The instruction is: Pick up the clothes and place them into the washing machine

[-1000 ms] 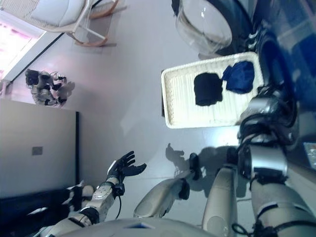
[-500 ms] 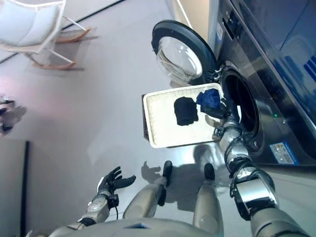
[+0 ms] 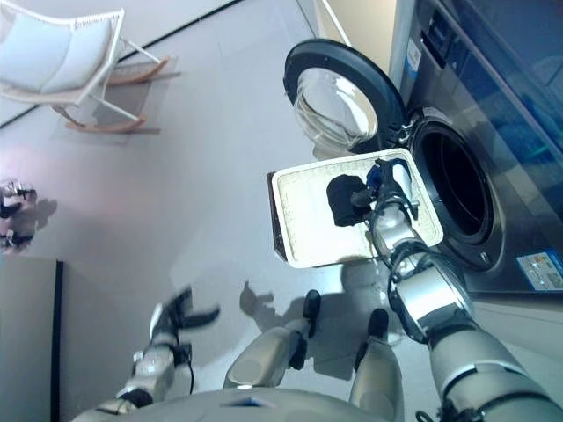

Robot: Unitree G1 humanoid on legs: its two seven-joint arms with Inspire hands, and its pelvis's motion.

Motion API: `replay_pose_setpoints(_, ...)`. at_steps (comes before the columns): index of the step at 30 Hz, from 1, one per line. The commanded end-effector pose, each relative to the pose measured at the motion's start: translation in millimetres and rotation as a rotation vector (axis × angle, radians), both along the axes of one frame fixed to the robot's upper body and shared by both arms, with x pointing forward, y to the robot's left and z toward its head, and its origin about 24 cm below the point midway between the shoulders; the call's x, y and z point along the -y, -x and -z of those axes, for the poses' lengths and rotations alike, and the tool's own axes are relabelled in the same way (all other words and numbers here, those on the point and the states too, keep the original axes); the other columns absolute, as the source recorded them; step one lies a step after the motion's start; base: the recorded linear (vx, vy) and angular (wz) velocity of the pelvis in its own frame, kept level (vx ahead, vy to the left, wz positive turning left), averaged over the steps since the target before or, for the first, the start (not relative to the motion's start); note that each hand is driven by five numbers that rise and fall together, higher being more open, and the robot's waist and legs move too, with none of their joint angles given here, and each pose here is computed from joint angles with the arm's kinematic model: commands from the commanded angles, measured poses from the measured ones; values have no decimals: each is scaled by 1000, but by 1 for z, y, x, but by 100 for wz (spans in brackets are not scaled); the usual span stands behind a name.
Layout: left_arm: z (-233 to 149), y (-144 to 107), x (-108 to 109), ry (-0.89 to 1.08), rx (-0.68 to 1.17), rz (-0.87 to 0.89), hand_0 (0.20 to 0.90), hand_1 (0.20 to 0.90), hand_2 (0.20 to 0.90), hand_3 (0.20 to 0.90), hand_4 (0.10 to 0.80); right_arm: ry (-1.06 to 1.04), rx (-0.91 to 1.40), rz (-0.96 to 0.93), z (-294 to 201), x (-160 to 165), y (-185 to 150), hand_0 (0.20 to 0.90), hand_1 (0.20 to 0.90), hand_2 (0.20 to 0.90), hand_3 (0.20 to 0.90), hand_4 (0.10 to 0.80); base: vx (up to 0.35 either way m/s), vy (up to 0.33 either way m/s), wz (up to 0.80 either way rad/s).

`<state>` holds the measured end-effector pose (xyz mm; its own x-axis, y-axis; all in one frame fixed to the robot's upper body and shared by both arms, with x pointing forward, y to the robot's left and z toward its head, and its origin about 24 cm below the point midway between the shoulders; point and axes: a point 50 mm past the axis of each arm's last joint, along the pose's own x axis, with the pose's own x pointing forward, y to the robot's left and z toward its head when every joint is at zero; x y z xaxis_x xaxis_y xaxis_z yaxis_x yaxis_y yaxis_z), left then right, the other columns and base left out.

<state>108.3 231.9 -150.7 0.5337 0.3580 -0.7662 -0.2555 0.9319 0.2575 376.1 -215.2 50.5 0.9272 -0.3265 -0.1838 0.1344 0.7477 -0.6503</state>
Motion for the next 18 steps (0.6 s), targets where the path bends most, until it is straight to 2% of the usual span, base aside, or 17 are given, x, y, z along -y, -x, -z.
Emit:
replay_pose_setpoints(1, -12, -11, -20, -110, 74, 48, 900, 900, 900, 900, 800, 138, 161, -39, -52, -12, -24, 900, 900, 900, 900, 800, -18, 4, 13)
replay_pose_setpoints(5, -16, -25, -9, -97, 135, 79, 900, 900, 900, 900, 800, 212, 198, 8, -74, 3, -29, 900, 900, 900, 900, 800, -35, -25, 21)
replay_pose_setpoints(6, -24, -36, 4, -58, 227, 118, 900, 900, 900, 900, 800, 251, 217, 57, -89, 19, -30, 900, 900, 900, 900, 800, -27, -32, 45)
replay_pose_setpoints(9, -40, -55, 17, 5, 371, 133, 900, 900, 900, 900, 800, 304, 279, 141, -118, 43, -29, 900, 900, 900, 900, 800, -47, -13, 45)
replay_pose_setpoints(11, -47, -63, 19, 52, 429, 103, 900, 900, 900, 900, 800, 341, 313, 173, -137, 53, -29, 900, 900, 900, 900, 800, 8, 51, 35)
replay_pose_setpoints(15, -57, -78, 23, 171, 528, -22, 900, 900, 900, 900, 800, 387, 319, 210, -152, 66, -27, 900, 900, 900, 900, 800, 65, 28, 11)
replay_pose_setpoints(18, -64, -87, 31, 222, 581, -48, 900, 900, 900, 900, 800, 393, 323, 236, -157, 76, -23, 900, 900, 900, 900, 800, 67, -4, 4)
